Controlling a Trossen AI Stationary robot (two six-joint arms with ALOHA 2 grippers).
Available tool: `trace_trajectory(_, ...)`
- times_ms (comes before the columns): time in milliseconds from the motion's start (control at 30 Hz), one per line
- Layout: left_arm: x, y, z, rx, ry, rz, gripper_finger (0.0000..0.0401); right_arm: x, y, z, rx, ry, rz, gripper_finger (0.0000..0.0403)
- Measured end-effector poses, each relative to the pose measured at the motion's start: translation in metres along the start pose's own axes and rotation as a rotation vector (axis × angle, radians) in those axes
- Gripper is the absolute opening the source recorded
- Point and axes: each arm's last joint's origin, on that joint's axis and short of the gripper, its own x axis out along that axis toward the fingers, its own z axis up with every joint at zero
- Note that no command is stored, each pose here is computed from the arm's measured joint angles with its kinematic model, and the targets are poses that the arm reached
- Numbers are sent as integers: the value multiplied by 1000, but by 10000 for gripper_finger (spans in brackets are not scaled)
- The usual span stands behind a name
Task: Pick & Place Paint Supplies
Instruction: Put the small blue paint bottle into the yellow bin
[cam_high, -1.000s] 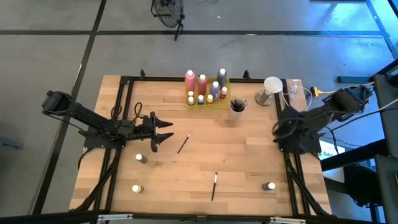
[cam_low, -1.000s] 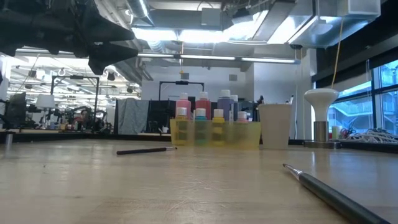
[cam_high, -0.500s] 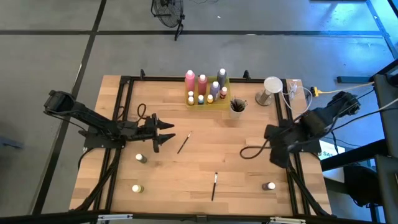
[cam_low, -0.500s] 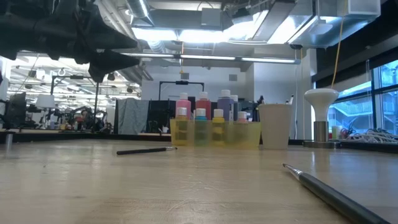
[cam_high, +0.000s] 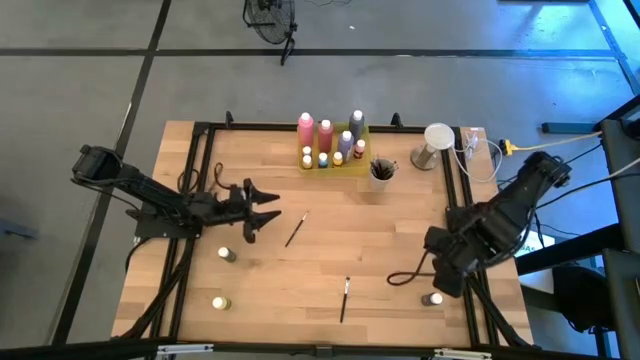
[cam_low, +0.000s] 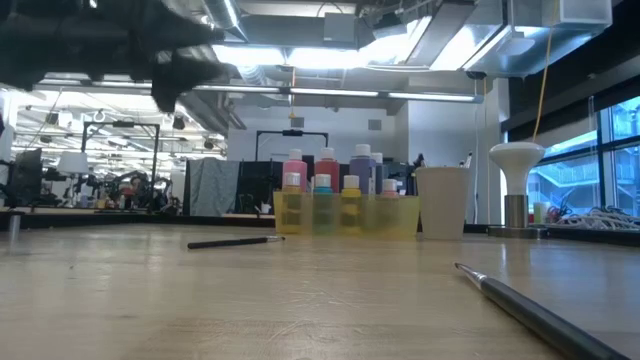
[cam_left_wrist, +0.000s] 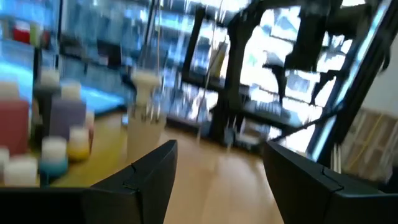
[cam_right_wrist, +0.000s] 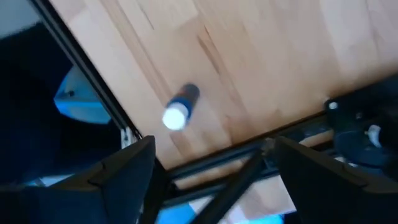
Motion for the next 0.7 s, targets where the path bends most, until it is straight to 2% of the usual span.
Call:
trace_trajectory(133, 0, -1, 6, 6, -58, -23, 231, 8, 16, -8, -3, -29, 22, 328)
trace_trajectory(267, 0, -1, 7, 4, -65, -21, 231, 21, 35, -15, -52, -74, 42, 328)
trace_trajectory(333, 0, -1, 7, 4, -66, -15, 232, 30, 43, -17, -118, -89, 19, 328)
trace_trajectory(433, 0, -1, 7, 5, -64, -14, 232, 43, 52, -21, -207, -51, -33, 328)
trace_trajectory(700, 0, -1, 7, 4, -63, -13, 232, 78, 71, -27, -207, 65, -137, 328)
